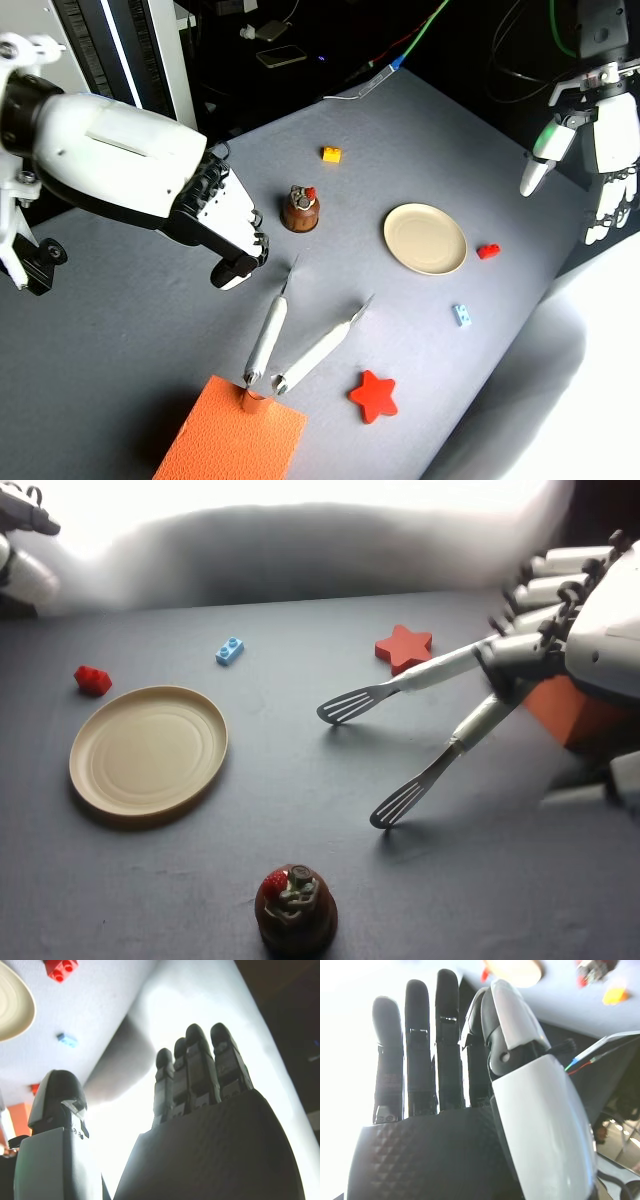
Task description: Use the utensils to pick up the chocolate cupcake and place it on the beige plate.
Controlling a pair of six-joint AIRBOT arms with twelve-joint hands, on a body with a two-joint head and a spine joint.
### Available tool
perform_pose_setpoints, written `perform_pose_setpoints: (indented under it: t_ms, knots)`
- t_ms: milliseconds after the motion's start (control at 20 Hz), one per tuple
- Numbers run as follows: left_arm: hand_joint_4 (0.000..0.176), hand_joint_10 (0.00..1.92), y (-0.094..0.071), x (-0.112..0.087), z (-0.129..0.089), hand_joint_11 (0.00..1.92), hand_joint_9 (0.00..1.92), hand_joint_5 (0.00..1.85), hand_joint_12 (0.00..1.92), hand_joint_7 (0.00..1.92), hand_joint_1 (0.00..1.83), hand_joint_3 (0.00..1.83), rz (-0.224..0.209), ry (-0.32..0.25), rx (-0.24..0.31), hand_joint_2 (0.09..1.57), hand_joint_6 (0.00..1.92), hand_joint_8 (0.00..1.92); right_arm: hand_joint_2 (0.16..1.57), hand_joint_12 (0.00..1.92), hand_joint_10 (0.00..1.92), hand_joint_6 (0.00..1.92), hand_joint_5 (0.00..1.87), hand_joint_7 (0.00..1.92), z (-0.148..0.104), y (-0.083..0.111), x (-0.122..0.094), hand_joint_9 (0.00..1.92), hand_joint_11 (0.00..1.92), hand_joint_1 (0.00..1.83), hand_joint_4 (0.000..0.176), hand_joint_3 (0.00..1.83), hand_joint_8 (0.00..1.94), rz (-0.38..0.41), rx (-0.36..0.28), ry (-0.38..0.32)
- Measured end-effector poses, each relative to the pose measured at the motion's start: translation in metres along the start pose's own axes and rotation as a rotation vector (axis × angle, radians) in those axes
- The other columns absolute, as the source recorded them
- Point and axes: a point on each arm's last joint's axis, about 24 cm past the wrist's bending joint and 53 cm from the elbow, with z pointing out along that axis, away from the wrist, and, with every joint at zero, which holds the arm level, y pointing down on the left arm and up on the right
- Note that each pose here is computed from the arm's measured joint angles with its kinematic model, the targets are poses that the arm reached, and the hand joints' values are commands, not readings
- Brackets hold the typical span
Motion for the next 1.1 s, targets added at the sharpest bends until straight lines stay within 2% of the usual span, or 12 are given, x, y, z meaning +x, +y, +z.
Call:
perform_pose_setpoints:
  t_ms: [100, 150, 300, 400, 500, 550, 600, 700, 750, 900, 950, 1100]
  knots:
    - [0.0, 0.0, -0.002, -0.001, 0.0, 0.0, 0.0, 0.04, 0.0, 0.0, 0.37, 0.02, 0.0, -0.003, 0.003, 1.05, 0.0, 0.0, 0.89, 0.41, 0.0, 0.0, 0.06, 0.08, 0.006, -0.007, -0.004, 0.11, 0.0, 0.22, 0.0, 0.0, 0.0, 0.044, 0.007, -0.01]
    - [0.0, 0.0, -0.002, 0.0, 0.0, 0.0, 0.0, 0.03, 0.0, 0.0, 0.36, 0.02, -0.001, -0.001, 0.004, 1.07, 0.0, 0.0, 0.88, 0.43, 0.0, 0.0, 0.06, 0.08, 0.009, -0.013, -0.004, 0.12, 0.0, 0.21, 0.0, 0.0, 0.0, 0.063, 0.018, -0.002]
    - [0.0, 0.0, -0.001, -0.001, 0.0, 0.0, 0.0, 0.03, 0.0, 0.0, 0.35, 0.01, 0.0, -0.002, 0.002, 1.07, 0.0, 0.0, 0.87, 0.39, 0.0, 0.01, 0.07, 0.09, 0.014, -0.029, -0.004, 0.1, 0.0, 0.26, 0.0, 0.0, 0.0, 0.022, 0.049, 0.024]
    - [0.0, 0.0, -0.001, -0.001, 0.0, 0.0, 0.0, 0.03, 0.0, 0.0, 0.37, 0.01, 0.0, -0.002, 0.001, 1.08, 0.01, 0.0, 0.88, 0.36, 0.0, 0.0, 0.06, 0.07, 0.013, -0.034, -0.013, 0.09, 0.0, 0.25, 0.0, 0.0, 0.0, -0.049, 0.052, -0.027]
    - [0.0, 0.0, -0.001, 0.0, 0.0, 0.0, 0.0, 0.06, 0.0, 0.02, 0.38, 0.0, -0.002, -0.001, 0.002, 1.06, 0.01, 0.01, 0.87, 0.34, 0.0, 0.0, 0.06, 0.08, 0.009, -0.034, -0.03, 0.09, 0.0, 0.27, 0.0, 0.0, 0.0, -0.107, 0.047, -0.129]
    - [0.0, 0.0, -0.001, 0.0, 0.0, 0.0, 0.0, 0.06, 0.0, 0.02, 0.36, 0.01, -0.001, -0.001, 0.002, 1.07, 0.01, 0.0, 0.88, 0.33, 0.0, 0.0, 0.05, 0.08, 0.008, -0.035, -0.034, 0.08, 0.0, 0.24, 0.0, 0.0, 0.0, -0.102, 0.047, -0.143]
    - [0.0, 0.0, -0.001, 0.0, 0.0, 0.0, 0.0, 0.05, 0.0, 0.01, 0.36, 0.01, -0.002, -0.001, 0.002, 1.07, 0.01, 0.0, 0.89, 0.31, 0.0, 0.0, 0.06, 0.08, 0.006, -0.039, -0.042, 0.09, 0.0, 0.22, 0.0, 0.01, 0.0, -0.054, 0.049, -0.175]
    - [0.0, 0.0, -0.001, 0.0, 0.0, 0.0, 0.0, 0.02, 0.0, 0.0, 0.3, 0.01, 0.0, -0.001, 0.001, 1.08, 0.0, 0.0, 0.89, 0.44, 0.0, 0.0, 0.07, 0.09, 0.006, -0.048, -0.049, 0.09, 0.0, 0.26, 0.0, 0.0, 0.0, -0.017, 0.064, -0.181]
    - [0.0, 0.0, -0.001, 0.0, 0.0, 0.0, 0.0, 0.03, 0.0, 0.0, 0.31, 0.0, 0.001, 0.0, 0.0, 1.08, 0.0, 0.0, 0.89, 0.48, 0.0, 0.0, 0.07, 0.09, 0.006, -0.052, -0.049, 0.1, 0.0, 0.3, 0.0, 0.0, 0.0, 0.001, 0.072, -0.169]
    - [0.0, 0.01, -0.001, 0.0, 0.0, 0.0, 0.03, 0.07, 0.0, 0.03, 0.36, 0.0, -0.003, 0.001, 0.003, 1.06, 0.01, 0.01, 0.9, 0.43, 0.0, 0.0, 0.09, 0.1, 0.012, -0.064, -0.035, 0.09, 0.0, 0.31, 0.0, 0.0, 0.0, 0.043, 0.107, -0.056]
    - [0.0, 0.01, -0.001, 0.0, 0.0, 0.0, 0.04, 0.08, 0.0, 0.04, 0.36, 0.0, 0.001, 0.001, 0.002, 1.06, 0.01, 0.01, 0.89, 0.42, 0.0, 0.0, 0.09, 0.1, 0.018, -0.068, -0.028, 0.09, 0.0, 0.31, 0.0, 0.0, 0.0, 0.105, 0.121, 0.012]
    - [0.0, 0.01, -0.002, 0.0, 0.001, 0.0, 0.03, 0.07, 0.0, 0.04, 0.35, 0.0, 0.005, 0.002, 0.004, 1.06, 0.01, 0.01, 0.88, 0.49, 0.01, 0.01, 0.11, 0.12, 0.036, -0.076, -0.027, 0.11, 0.0, 0.37, 0.0, 0.0, 0.0, 0.23, 0.144, 0.086]
